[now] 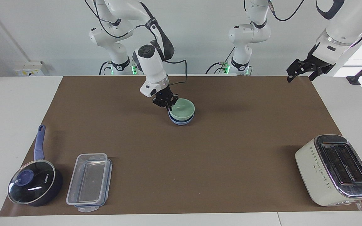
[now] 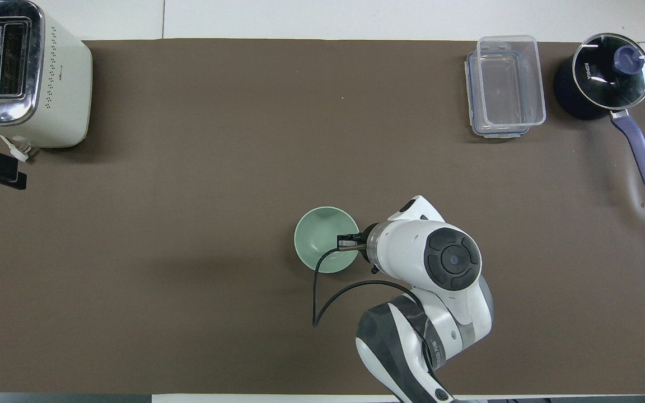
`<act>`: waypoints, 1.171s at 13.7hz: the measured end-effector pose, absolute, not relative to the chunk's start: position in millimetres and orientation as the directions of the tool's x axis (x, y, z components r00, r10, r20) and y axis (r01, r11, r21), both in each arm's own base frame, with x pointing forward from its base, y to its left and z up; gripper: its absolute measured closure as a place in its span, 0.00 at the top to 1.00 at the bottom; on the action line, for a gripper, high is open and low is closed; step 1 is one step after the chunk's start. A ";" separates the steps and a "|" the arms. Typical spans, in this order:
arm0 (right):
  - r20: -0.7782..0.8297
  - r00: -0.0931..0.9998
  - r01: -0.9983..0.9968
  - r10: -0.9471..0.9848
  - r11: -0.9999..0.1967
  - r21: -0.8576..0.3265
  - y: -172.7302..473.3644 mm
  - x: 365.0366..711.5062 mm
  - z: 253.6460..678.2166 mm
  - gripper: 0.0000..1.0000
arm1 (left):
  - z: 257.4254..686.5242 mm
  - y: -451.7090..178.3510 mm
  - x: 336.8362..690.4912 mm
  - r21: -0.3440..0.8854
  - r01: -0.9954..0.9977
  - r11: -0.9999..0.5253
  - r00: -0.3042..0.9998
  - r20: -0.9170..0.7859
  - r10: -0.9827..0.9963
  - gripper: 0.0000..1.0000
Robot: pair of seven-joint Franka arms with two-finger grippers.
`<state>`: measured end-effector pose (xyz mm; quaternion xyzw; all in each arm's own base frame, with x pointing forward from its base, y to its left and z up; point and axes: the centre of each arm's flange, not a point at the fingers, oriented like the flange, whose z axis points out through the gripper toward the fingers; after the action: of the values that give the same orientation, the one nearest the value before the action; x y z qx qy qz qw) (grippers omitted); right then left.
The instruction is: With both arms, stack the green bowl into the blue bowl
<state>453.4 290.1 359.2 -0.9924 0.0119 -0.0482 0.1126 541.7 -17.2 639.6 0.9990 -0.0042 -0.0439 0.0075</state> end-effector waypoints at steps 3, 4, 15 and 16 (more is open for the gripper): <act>0.100 0.994 -0.028 -0.052 -0.973 -0.228 282.7 458.9 363.1 0.57 | 639.5 -21.8 541.6 0.016 -0.021 -1.000 0.996 -0.087 -0.022 1.00; 0.102 0.993 -0.040 -0.065 -0.972 -0.230 276.3 462.3 367.6 0.67 | 639.2 -23.9 541.4 0.017 -0.035 -0.999 0.995 -0.088 -0.037 1.00; 0.114 0.981 -0.146 -0.158 -0.983 -0.112 90.5 492.2 464.8 1.00 | 639.5 -33.1 537.5 0.019 -0.082 -0.996 0.993 -0.088 -0.083 1.00; 0.130 0.979 -0.146 -0.156 -0.986 -0.084 79.3 496.6 471.7 1.00 | 639.5 -32.7 537.2 0.019 -0.081 -0.997 0.993 -0.089 -0.083 1.00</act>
<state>496.6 79.3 471.7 -0.9941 0.0761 -0.0684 0.0369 537.2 -32.7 639.5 0.9981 -0.0410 -0.0446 0.0075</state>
